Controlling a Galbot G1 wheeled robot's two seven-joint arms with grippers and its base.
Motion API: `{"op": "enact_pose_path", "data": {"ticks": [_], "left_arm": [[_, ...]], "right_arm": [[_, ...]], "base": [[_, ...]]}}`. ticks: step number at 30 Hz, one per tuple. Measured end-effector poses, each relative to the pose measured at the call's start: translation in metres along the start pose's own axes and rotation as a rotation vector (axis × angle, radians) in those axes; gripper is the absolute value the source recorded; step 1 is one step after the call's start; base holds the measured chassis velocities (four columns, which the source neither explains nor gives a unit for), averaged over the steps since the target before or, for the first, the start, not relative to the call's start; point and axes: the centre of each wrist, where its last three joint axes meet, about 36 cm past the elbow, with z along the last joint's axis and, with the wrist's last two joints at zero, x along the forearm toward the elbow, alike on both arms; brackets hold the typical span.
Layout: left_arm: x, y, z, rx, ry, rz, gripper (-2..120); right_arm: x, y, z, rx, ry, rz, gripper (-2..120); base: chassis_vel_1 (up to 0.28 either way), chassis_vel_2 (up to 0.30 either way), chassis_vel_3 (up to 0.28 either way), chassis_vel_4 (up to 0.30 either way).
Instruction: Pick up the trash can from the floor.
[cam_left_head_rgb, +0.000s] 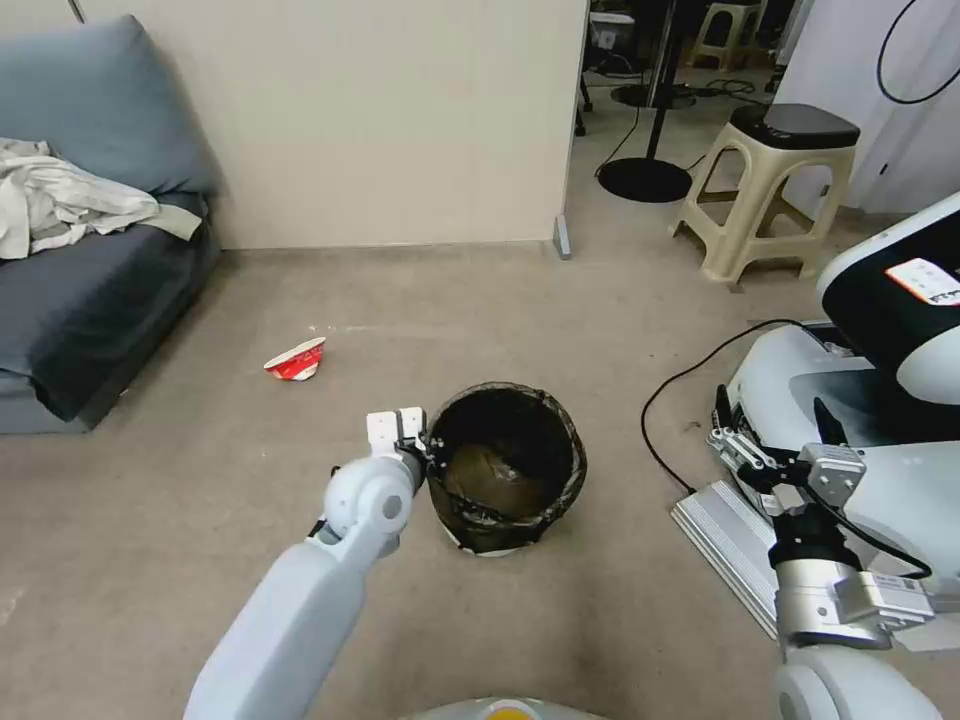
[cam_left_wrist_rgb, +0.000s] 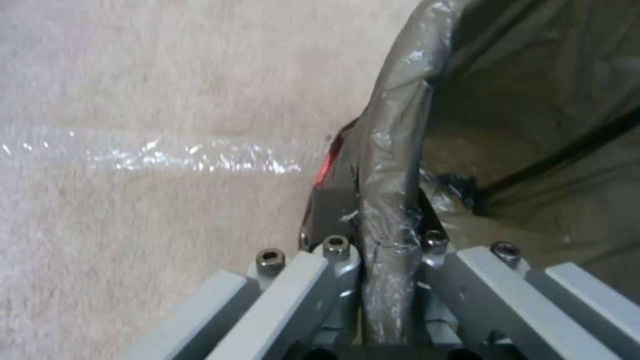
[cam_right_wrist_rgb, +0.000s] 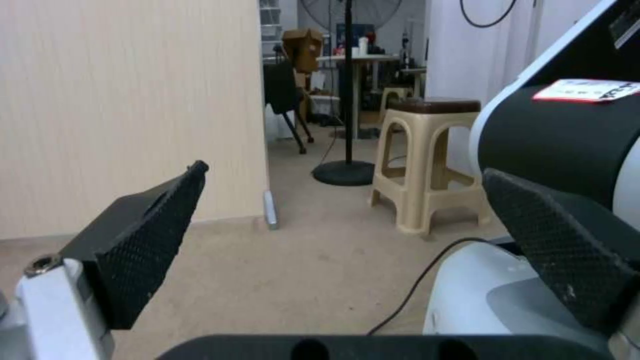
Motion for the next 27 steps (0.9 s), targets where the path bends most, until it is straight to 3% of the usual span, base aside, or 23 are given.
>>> {"op": "enact_pose_path", "data": {"ticks": [18, 27], "left_arm": [[0.060, 0.024, -0.009, 0.077, -0.071, 0.039, 1], [0.090, 0.039, -0.012, 0.073, -0.110, 0.025, 1]], "right_arm": [[0.001, 0.002, -0.004, -0.002, -0.008, -0.008, 100], [-0.001, 0.003, -0.005, -0.002, -0.012, -0.019, 100]], "base": [[0.000, 0.000, 0.000, 0.000], [0.000, 0.000, 0.000, 0.000]]}}
